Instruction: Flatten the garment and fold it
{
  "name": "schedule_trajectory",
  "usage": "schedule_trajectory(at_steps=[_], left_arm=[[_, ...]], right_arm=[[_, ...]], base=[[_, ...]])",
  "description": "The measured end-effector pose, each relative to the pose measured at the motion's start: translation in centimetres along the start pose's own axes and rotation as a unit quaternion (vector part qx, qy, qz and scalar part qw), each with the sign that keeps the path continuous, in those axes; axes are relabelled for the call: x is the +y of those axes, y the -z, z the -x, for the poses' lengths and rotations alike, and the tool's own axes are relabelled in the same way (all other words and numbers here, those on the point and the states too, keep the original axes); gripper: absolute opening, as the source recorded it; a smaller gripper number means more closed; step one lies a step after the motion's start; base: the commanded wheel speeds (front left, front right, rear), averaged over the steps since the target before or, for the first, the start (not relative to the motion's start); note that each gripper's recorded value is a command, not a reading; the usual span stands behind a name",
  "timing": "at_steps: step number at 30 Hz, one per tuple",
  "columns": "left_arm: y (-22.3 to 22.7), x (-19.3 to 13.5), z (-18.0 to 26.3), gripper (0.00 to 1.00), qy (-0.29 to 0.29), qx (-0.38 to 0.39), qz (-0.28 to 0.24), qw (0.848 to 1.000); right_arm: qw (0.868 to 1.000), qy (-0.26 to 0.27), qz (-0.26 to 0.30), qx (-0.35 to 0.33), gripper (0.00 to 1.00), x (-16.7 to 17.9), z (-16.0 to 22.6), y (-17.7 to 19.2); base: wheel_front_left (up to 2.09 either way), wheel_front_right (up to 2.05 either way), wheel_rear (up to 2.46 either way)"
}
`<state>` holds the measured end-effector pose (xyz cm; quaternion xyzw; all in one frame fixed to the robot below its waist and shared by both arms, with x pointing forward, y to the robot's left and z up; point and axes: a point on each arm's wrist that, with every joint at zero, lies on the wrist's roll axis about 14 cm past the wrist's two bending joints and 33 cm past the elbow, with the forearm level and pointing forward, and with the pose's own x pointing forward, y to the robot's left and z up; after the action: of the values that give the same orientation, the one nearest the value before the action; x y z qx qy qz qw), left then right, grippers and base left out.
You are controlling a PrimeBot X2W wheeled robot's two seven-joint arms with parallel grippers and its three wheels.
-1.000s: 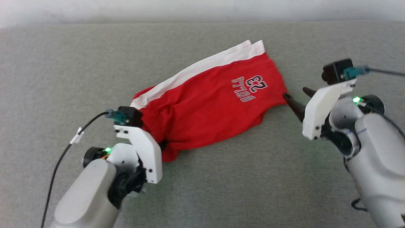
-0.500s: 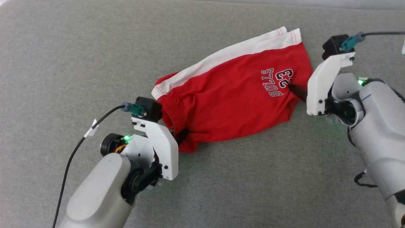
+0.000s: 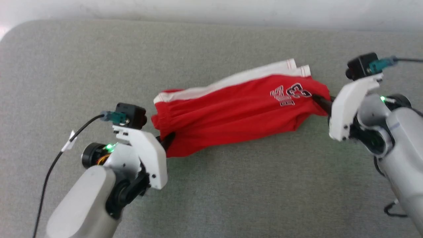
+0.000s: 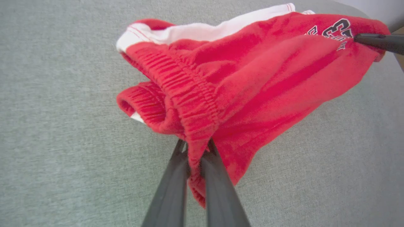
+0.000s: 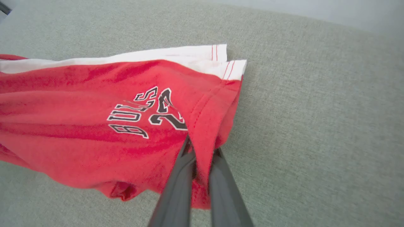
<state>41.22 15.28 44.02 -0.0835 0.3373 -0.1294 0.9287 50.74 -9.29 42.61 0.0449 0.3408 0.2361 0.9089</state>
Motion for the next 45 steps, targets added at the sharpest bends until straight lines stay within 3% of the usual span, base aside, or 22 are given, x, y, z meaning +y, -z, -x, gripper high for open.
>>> schedule_trajectory(at_steps=[3,7,15,16,17,18,19,23,27,33,40,42,45], left_arm=[[-0.3,-0.3,1.3,0.0,-0.001,-0.011,-0.004,1.0],[1.4,-1.3,2.7,0.0,0.01,0.007,-0.003,1.0],[7.9,-3.1,4.1,0.0,0.03,0.099,0.033,0.994],[8.4,-3.2,4.2,0.0,0.031,0.106,0.036,0.993],[8.8,-3.3,4.2,0.28,0.032,0.112,0.037,0.992],[9.1,-3.3,4.2,0.78,0.033,0.117,0.039,0.992],[9.3,-3.4,4.1,1.0,0.034,0.12,0.04,0.991],[9.2,-3.6,4.0,1.0,0.033,0.103,0.053,0.993],[7.0,-3.1,4.3,1.0,0.014,0.032,0.073,0.997],[2.5,-1.5,6.0,1.0,-0.027,-0.094,0.07,0.993],[-1.7,0.2,8.1,1.0,-0.069,-0.235,0.051,0.968],[-3.3,1.2,9.2,1.0,-0.094,-0.303,0.011,0.948],[-3.7,1.9,9.8,1.0,-0.11,-0.338,-0.007,0.935]], right_arm=[[1.0,-0.002,0.006,-0.028,0.0,0.2,2.2,0.2],[0.999,0.004,-0.015,-0.034,0.0,0.4,5.3,3.7],[0.992,0.046,-0.118,-0.01,0.0,1.5,11.0,12.8],[0.99,0.051,-0.128,-0.005,0.31,1.7,11.5,13.7],[0.989,0.058,-0.133,0.002,0.83,1.8,11.9,14.5],[0.988,0.063,-0.141,0.005,1.0,2.0,12.2,15.2],[0.986,0.066,-0.151,0.003,1.0,2.2,12.4,15.5],[0.984,0.078,-0.152,-0.055,1.0,2.4,13.1,13.6],[0.981,0.09,-0.131,-0.114,1.0,2.0,14.3,10.7],[0.98,0.122,-0.099,-0.125,1.0,0.0,15.8,9.3],[0.984,0.132,-0.102,-0.066,1.0,-1.6,15.1,10.5],[0.986,0.127,-0.108,-0.033,1.0,-1.8,14.1,11.3],[0.987,0.118,-0.112,-0.017,1.0,-1.5,13.1,11.5]], base=[[0.0,0.0,0.0],[0.0,0.0,0.0],[0.0,0.0,0.0],[0.0,0.0,0.0],[0.0,0.0,0.0],[0.0,0.0,0.0],[0.0,0.0,0.0],[0.0,0.0,0.0],[0.0,0.0,0.0],[0.0,0.0,0.0],[0.0,0.0,0.0],[0.0,0.0,0.0],[0.0,0.0,0.0]])
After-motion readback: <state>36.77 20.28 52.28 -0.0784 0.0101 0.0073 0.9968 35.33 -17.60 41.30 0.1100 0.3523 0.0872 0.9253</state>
